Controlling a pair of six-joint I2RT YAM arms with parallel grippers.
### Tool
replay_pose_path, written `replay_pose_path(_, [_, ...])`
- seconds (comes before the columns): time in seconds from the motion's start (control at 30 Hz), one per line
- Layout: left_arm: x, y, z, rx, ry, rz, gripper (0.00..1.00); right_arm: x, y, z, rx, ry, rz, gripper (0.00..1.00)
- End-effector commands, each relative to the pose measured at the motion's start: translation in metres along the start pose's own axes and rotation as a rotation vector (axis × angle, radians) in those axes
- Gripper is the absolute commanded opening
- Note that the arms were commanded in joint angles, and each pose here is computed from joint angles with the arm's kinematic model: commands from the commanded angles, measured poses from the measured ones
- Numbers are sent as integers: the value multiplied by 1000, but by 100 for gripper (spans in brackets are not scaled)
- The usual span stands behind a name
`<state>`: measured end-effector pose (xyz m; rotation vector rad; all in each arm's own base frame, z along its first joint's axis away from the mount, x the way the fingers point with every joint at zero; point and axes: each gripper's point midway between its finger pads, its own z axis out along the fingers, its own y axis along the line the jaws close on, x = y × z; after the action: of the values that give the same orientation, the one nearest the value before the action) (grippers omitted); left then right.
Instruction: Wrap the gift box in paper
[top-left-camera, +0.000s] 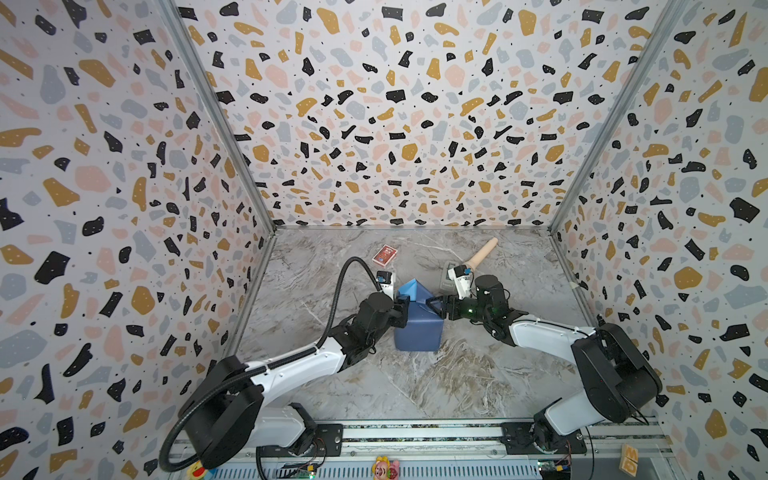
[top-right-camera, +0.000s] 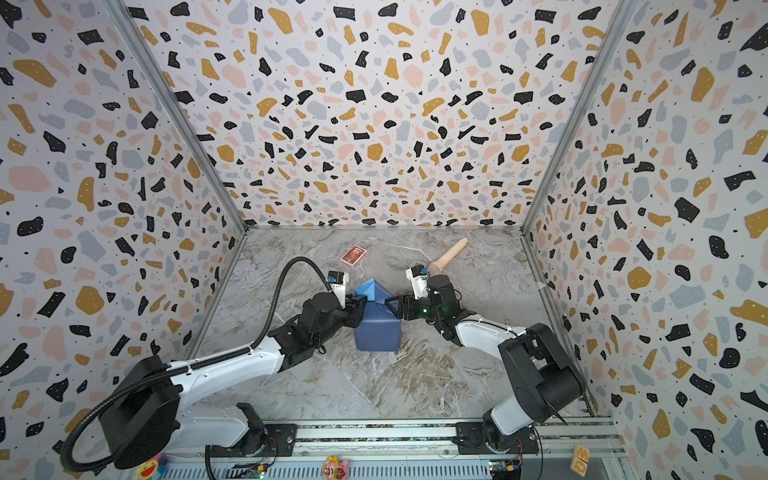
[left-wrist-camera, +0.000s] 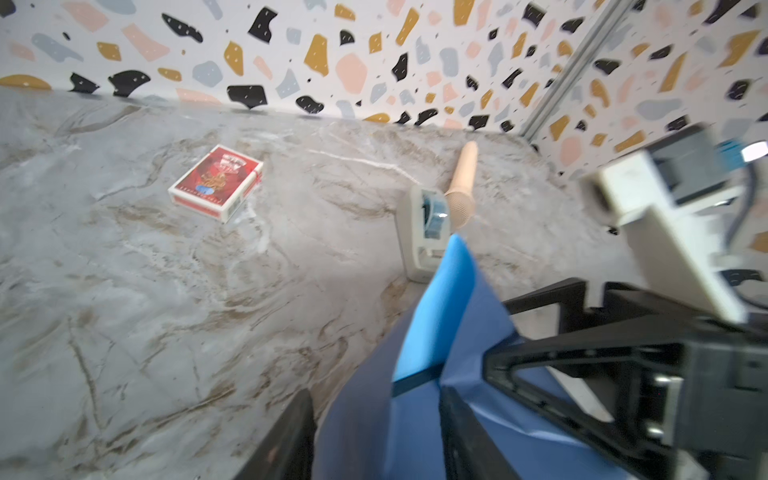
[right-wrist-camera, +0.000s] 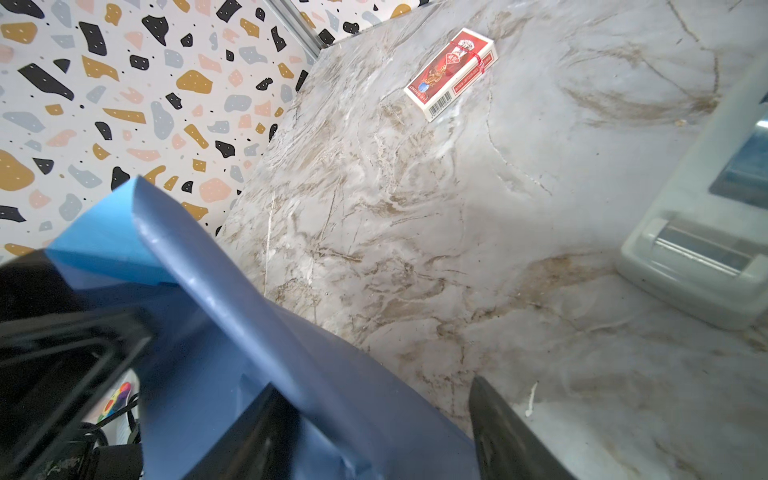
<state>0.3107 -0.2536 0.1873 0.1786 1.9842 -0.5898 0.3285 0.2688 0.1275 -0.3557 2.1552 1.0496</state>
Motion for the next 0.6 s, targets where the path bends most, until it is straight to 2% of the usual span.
replay_pose_path(0.0, [-15,-6,-28,77,-52,-8,57,42,-29,-1,106,115,56,69])
replay_pose_path(0.07, [-12,12,-44,55,-66,-48,61,39,-26,-1,102,112,48,69])
replay_pose_path(0.13, [-4,48,-55,-22,-70,-135,64,38,-26,-1,100,109,43,68])
replay_pose_path(0.23, [5,81,-55,-87,-42,-213,64,35,-25,-2,100,103,38,68])
replay_pose_path(0.4, [13,57,-25,6,76,-154,62,33,-24,-1,99,101,32,68])
replay_pose_path(0.57, [17,32,-10,79,111,-122,62,35,-24,-2,97,102,33,67])
